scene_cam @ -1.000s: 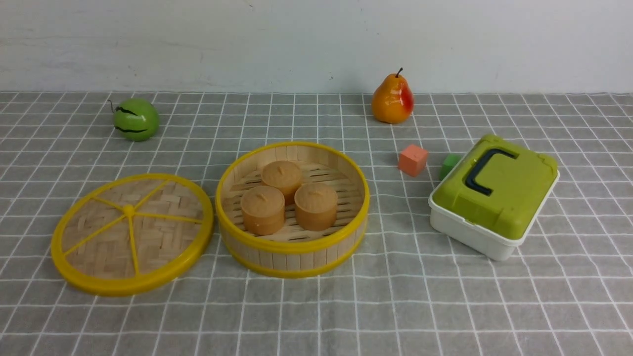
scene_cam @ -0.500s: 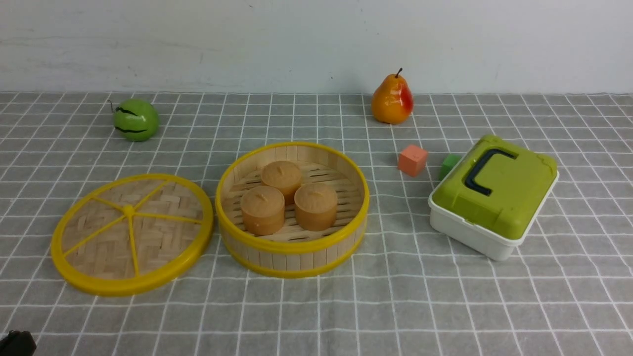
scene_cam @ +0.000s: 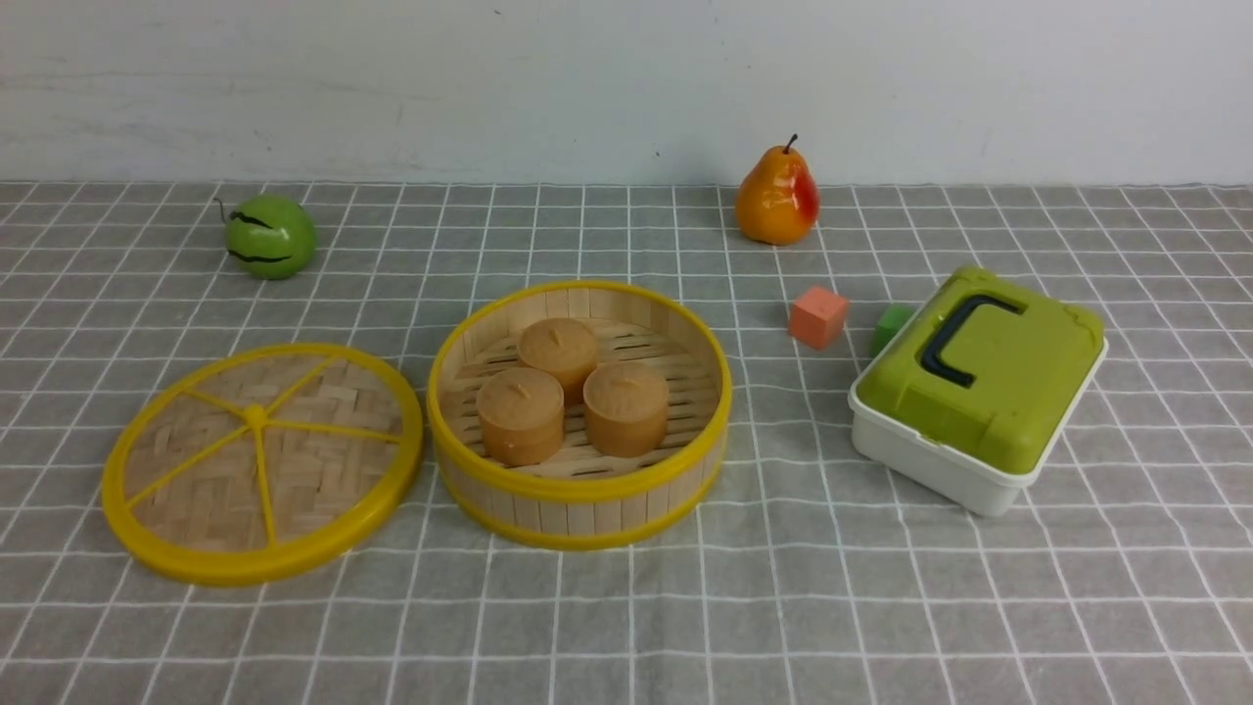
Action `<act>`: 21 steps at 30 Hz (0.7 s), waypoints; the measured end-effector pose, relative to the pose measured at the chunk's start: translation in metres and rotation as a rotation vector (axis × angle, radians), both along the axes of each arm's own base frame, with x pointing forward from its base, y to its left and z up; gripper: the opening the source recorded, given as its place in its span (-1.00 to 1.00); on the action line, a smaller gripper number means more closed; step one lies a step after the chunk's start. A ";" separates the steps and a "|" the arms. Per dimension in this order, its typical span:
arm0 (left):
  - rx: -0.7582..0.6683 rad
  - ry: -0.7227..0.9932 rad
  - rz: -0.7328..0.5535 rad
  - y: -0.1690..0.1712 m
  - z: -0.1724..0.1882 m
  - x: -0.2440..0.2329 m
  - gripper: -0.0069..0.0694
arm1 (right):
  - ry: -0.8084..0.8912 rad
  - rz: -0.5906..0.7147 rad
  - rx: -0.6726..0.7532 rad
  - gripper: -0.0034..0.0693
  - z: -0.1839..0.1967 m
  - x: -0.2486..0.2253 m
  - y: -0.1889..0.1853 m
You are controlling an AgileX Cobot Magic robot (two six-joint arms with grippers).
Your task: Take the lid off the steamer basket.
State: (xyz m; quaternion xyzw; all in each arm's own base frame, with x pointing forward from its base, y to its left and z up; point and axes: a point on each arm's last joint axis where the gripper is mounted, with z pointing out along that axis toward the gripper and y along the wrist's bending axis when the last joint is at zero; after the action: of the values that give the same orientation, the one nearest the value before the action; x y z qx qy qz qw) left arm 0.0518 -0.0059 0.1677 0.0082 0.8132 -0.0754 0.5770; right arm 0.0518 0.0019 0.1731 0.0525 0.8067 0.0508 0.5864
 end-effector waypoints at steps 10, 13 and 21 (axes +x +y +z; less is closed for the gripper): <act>0.008 0.001 0.043 0.002 0.000 0.000 -0.85 | 0.000 0.000 0.000 -0.24 0.000 0.000 0.000; 0.007 0.001 0.061 0.003 0.000 0.000 -0.85 | 0.000 0.000 0.000 -0.24 0.000 0.000 0.000; 0.007 0.001 0.064 0.003 0.000 0.000 -0.85 | 0.000 0.000 0.000 -0.24 0.000 0.000 0.000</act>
State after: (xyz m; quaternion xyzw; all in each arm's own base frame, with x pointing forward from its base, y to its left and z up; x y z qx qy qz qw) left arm 0.0520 -0.0026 0.1675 -0.0158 0.8137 -0.0543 0.5785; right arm 0.0518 0.0019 0.1731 0.0525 0.8067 0.0508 0.5864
